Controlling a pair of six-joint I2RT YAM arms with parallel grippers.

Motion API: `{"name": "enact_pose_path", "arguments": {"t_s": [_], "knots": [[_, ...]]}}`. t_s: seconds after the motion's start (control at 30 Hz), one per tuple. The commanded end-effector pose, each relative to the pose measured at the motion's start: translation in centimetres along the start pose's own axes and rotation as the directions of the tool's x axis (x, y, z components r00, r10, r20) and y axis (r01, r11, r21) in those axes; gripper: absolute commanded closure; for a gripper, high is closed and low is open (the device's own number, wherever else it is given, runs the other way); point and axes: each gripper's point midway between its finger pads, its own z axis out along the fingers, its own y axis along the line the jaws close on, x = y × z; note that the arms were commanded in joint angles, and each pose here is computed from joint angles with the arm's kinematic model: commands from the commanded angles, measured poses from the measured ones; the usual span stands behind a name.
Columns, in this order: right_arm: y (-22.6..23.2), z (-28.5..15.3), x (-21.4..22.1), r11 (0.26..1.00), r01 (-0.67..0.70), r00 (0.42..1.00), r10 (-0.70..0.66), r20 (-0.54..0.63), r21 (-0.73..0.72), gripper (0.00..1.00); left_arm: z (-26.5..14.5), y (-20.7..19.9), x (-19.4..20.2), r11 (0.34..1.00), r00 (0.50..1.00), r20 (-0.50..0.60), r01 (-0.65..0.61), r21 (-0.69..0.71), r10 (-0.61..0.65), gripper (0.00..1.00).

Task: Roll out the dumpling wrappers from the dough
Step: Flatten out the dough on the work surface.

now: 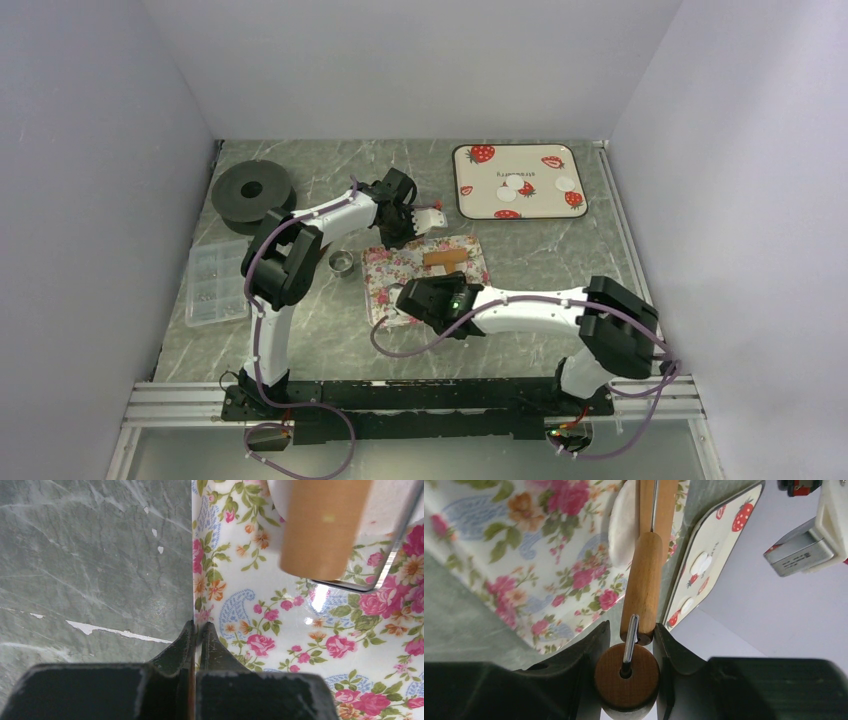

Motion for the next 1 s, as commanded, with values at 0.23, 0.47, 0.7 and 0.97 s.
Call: {"name": "enact_pose_path", "arguments": {"t_s": [0.23,0.47,0.7,0.97], "knots": [[6.5,-2.3,2.0,0.975,0.057,0.998,-0.060,-0.008,-0.216,1.00,3.9,-6.3,8.1,0.976,0.966,-0.256,0.081,0.200,-0.028,1.00],[3.5,0.0,1.2,0.985,0.066,0.998,-0.064,0.015,-0.161,1.00,4.1,-6.6,8.2,0.975,0.965,-0.261,0.081,0.205,-0.025,1.00],[2.6,1.1,1.0,0.985,0.050,0.999,-0.050,0.006,-0.162,1.00,3.9,-6.5,8.1,0.976,0.965,-0.261,0.078,0.201,-0.023,1.00],[6.5,-2.8,1.7,0.972,0.068,0.998,-0.067,0.014,-0.224,1.00,3.9,-6.4,8.0,0.977,0.966,-0.259,0.077,0.201,-0.023,1.00]]}}
